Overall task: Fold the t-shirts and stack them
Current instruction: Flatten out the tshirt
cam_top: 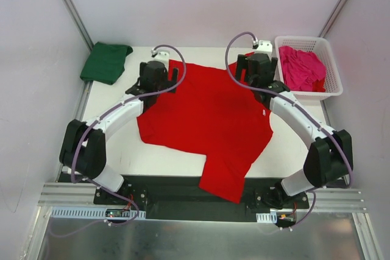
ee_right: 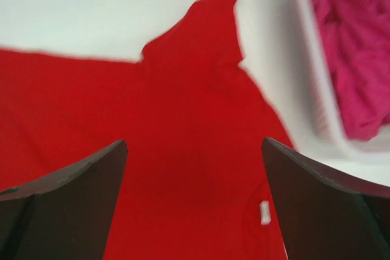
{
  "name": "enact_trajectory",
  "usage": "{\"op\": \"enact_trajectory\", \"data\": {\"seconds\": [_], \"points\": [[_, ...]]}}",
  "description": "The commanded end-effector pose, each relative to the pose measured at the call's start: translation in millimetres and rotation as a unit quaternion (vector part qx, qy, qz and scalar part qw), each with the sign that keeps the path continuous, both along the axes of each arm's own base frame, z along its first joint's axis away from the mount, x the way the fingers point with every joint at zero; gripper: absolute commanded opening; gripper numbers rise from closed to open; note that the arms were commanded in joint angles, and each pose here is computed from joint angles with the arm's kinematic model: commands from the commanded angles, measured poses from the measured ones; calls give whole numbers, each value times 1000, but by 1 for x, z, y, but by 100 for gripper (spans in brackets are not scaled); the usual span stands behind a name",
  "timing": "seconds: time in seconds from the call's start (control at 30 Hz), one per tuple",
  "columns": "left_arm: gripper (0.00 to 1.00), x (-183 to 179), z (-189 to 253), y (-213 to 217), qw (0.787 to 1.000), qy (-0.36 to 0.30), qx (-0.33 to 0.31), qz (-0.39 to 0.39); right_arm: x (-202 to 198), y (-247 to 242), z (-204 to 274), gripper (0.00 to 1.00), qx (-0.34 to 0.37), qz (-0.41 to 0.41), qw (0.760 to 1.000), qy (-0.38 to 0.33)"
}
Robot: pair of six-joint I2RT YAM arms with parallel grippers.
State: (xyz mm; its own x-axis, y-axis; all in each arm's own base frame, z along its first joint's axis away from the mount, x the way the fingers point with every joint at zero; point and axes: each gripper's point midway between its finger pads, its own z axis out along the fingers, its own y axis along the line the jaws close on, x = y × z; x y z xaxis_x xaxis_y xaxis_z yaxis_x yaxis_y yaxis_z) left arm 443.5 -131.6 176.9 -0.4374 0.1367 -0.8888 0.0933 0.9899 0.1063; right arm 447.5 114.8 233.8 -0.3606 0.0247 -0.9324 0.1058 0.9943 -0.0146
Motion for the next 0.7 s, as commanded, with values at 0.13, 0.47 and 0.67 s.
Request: {"op": "enact_trajectory", "data": {"seconds": [0.13,0.47,0.67], "points": [[96,-78,-46,-3,996,91,10,-2,-101,36,-59,85,72,66,982,159],[23,-94,-79,-8,990,138,18,-3,-153,16,-95,3,62,50,974,213],[0,-77,-93,-19,987,156,32,-11,-152,17,-116,2,50,47,968,241]]}}
